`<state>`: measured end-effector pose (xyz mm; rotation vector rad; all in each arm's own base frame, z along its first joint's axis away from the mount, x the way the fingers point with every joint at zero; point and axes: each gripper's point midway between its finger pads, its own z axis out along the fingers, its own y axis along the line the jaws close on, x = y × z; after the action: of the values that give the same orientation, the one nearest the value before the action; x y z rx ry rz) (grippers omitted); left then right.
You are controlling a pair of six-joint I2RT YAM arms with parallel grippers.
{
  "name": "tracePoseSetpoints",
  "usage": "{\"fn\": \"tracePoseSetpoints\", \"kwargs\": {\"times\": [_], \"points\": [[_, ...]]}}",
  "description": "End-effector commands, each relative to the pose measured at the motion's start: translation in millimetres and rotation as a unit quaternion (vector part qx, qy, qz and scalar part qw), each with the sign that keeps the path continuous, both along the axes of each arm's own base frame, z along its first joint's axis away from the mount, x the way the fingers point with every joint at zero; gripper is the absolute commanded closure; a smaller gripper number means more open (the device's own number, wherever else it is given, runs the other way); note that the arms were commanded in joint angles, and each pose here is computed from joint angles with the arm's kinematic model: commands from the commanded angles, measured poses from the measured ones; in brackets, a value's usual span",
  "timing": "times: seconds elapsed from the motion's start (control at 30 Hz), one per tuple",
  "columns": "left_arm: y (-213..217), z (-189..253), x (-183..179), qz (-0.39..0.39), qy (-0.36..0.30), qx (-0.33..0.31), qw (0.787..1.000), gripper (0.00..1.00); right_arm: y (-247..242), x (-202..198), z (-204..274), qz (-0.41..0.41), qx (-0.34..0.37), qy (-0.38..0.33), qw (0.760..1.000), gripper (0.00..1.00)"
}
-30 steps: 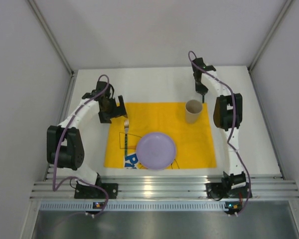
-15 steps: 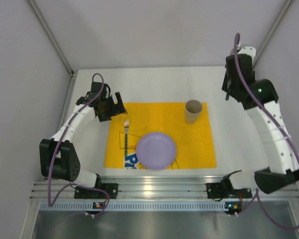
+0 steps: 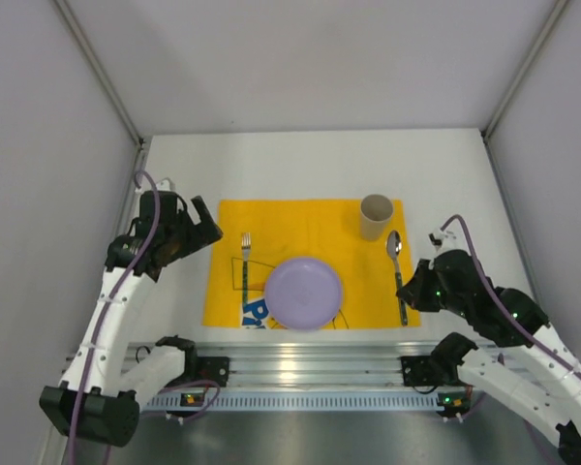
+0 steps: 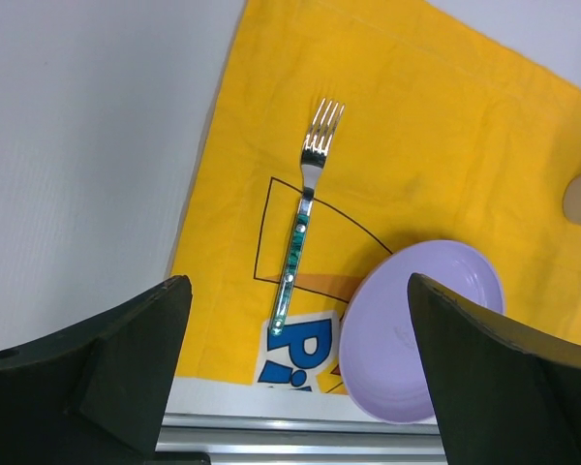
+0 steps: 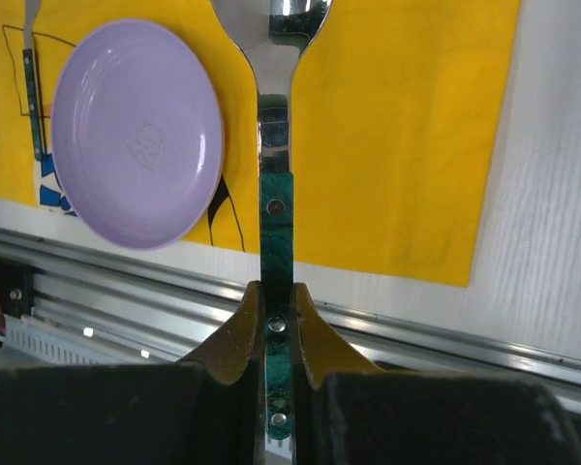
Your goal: Set the dinner table for one person
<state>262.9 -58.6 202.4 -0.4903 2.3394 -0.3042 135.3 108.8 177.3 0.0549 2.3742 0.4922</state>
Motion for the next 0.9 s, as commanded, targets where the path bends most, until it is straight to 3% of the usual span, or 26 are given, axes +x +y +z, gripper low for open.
{"fn": "tracePoseSetpoints", "kwargs": {"times": [0.0, 0.37, 0.7, 0.87], "points": [[3, 4, -21, 0.021, 0.008, -0.012, 1.0, 0.01, 37, 0, 1, 0.036, 0.08, 0.009, 0.996, 1.0], [7, 14, -64, 0.036, -0.002, -0.034, 0.999, 0.02, 69, 40, -52, 0.027, 0.061, 0.029, 0.997, 1.0], [7, 20, -66, 0.018, -0.002, -0.022, 1.0, 0.01, 100, 76, -114, 0.009, 0.027, 0.084, 0.996, 1.0], [9, 16, -61, 0.011, 0.004, -0.009, 1.0, 0.01, 104, 84, -122, -0.004, 0.026, 0.084, 0.996, 1.0]]}}
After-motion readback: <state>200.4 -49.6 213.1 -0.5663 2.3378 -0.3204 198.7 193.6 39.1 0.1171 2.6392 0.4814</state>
